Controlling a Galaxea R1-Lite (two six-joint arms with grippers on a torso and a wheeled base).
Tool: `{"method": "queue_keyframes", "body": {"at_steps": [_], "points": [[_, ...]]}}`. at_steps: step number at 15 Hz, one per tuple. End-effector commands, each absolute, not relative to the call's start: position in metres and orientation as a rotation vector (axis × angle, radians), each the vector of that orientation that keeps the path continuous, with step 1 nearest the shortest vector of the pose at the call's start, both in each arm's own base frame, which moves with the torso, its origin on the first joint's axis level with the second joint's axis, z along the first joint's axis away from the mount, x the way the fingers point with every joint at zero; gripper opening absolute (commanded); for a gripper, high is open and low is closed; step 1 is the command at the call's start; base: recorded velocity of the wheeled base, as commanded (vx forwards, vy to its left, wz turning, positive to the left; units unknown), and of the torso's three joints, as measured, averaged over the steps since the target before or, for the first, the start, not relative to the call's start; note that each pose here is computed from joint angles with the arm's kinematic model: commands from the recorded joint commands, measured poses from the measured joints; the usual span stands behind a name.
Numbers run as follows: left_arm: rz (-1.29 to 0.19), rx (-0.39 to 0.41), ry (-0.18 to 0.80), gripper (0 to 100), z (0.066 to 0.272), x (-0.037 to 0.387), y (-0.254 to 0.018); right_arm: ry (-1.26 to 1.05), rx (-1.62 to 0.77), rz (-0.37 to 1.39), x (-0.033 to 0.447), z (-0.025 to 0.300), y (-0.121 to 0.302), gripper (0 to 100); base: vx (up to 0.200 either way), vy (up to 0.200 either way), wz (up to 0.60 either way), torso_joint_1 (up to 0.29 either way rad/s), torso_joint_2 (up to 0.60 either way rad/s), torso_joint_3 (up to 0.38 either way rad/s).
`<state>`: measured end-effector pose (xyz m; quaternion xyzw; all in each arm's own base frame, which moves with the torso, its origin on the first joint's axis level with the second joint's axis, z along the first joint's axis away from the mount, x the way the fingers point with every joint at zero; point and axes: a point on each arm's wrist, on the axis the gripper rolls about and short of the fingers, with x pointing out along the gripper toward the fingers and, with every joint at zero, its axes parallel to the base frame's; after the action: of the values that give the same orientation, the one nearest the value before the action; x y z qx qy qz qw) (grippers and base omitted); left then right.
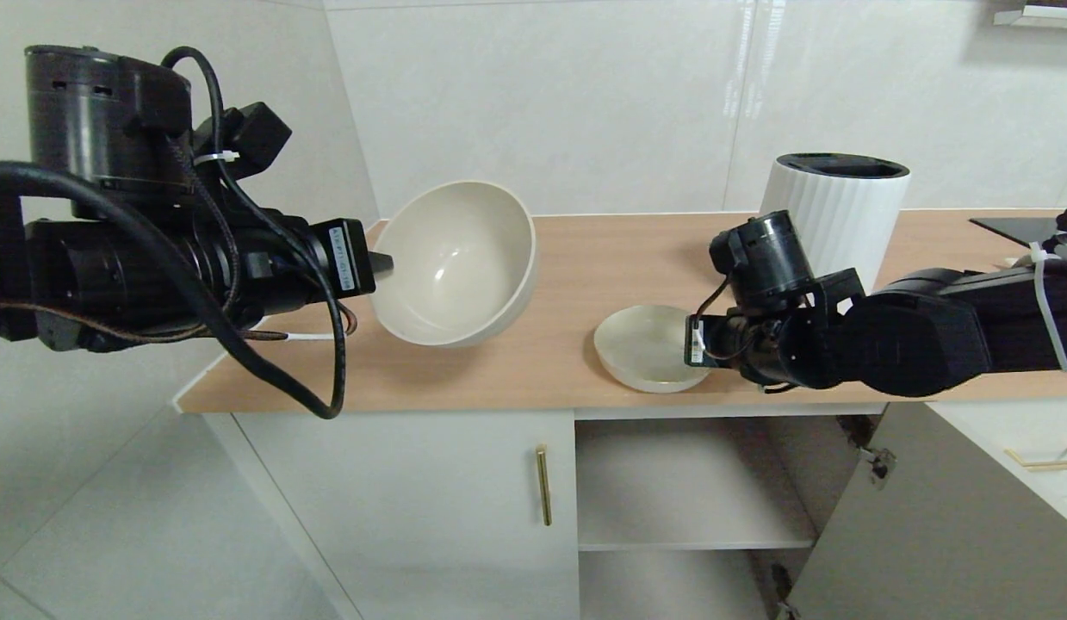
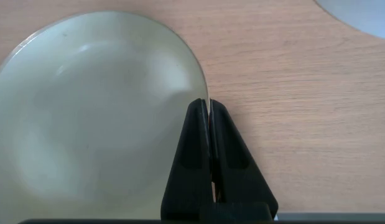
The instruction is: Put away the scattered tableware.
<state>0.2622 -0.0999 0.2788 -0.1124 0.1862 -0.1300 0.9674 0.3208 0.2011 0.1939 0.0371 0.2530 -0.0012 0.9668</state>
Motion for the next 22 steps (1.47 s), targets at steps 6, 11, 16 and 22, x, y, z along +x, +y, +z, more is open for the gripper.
{"method": "queue_keyframes", "body": {"at_steps": [6, 11, 16, 22], "points": [[-0.28, -0.225, 0.377, 0, 0.279, 0.256, -0.103, 0.373, 0.18, 0.028, 0.262, 0.253, 0.187, 0, 0.0, 0.0, 0.0, 0.0, 0.0, 0.0], [-0.342, -0.211, 0.381, 0, 0.278, 0.232, -0.112, 0.464, 0.207, 0.329, 0.184, 0.252, 0.154, 0, 0.0, 0.0, 0.0, 0.0, 0.0, 0.0], [-0.334, -0.195, 0.392, 0, 0.273, 0.222, -0.116, 0.585, 0.073, 0.357, 0.145, 0.196, 0.125, 0, 0.0, 0.0, 0.0, 0.0, 0.0, 0.0], [-0.352, -0.19, 0.4, 0, 0.271, 0.221, -0.121, 0.525, 0.12, 0.406, 0.15, 0.191, 0.133, 0, 0.0, 0.0, 0.0, 0.0, 0.0, 0.0]]}}
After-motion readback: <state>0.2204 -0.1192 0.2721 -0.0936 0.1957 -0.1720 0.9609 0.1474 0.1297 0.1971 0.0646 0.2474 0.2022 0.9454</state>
